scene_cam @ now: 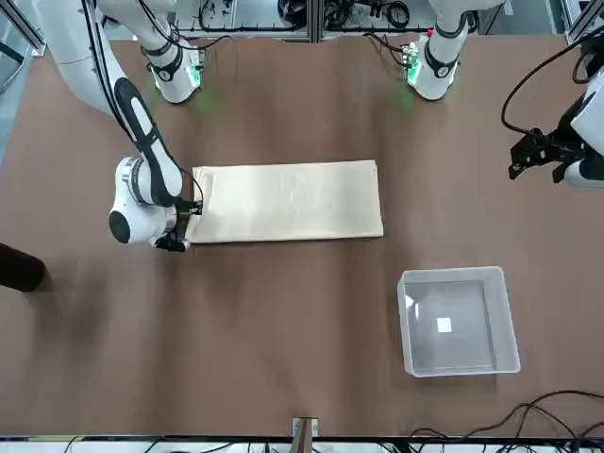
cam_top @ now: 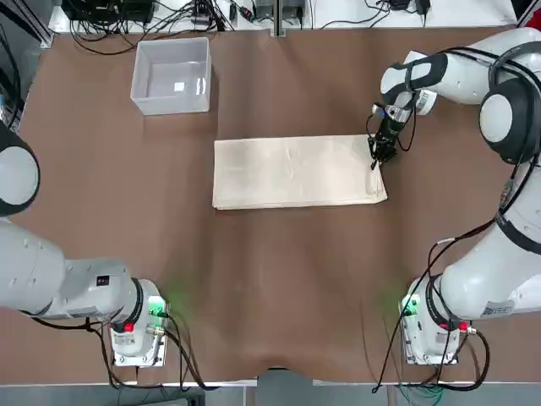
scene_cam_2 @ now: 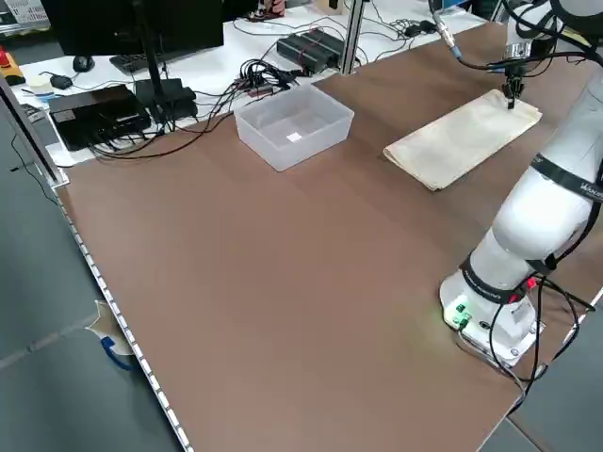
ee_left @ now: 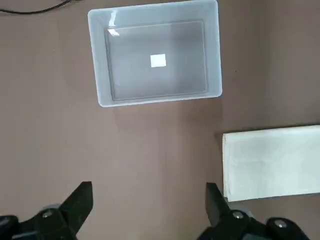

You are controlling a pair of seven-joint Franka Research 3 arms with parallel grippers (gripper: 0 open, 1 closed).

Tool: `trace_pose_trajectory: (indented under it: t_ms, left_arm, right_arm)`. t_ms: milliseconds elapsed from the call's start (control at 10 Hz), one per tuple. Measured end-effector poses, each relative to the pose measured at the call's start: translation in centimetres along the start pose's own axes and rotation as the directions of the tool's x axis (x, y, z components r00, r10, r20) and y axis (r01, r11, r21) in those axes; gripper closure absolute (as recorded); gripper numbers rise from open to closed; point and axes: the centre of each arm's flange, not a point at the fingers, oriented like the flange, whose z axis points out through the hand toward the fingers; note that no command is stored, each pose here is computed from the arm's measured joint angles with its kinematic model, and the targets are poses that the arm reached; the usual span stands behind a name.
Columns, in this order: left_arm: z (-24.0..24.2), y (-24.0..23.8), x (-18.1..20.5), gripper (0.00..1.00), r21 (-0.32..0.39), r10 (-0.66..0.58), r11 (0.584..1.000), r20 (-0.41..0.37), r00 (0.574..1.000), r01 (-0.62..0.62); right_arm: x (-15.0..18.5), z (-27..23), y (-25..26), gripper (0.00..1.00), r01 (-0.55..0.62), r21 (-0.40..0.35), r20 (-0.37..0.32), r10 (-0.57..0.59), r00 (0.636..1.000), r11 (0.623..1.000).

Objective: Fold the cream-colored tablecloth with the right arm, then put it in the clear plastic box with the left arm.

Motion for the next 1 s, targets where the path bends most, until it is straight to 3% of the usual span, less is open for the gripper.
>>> trace_pose_trajectory:
  t_ms: [1000]
  left_arm:
    - [0.2,0.0,0.0,0.01,0.000,0.000,1.000,0.005,1.000,0.000]
  right_arm:
    - [-2.5,-7.2,-2.3,0.96,-0.042,0.022,-0.052,0.043,0.998,0.999]
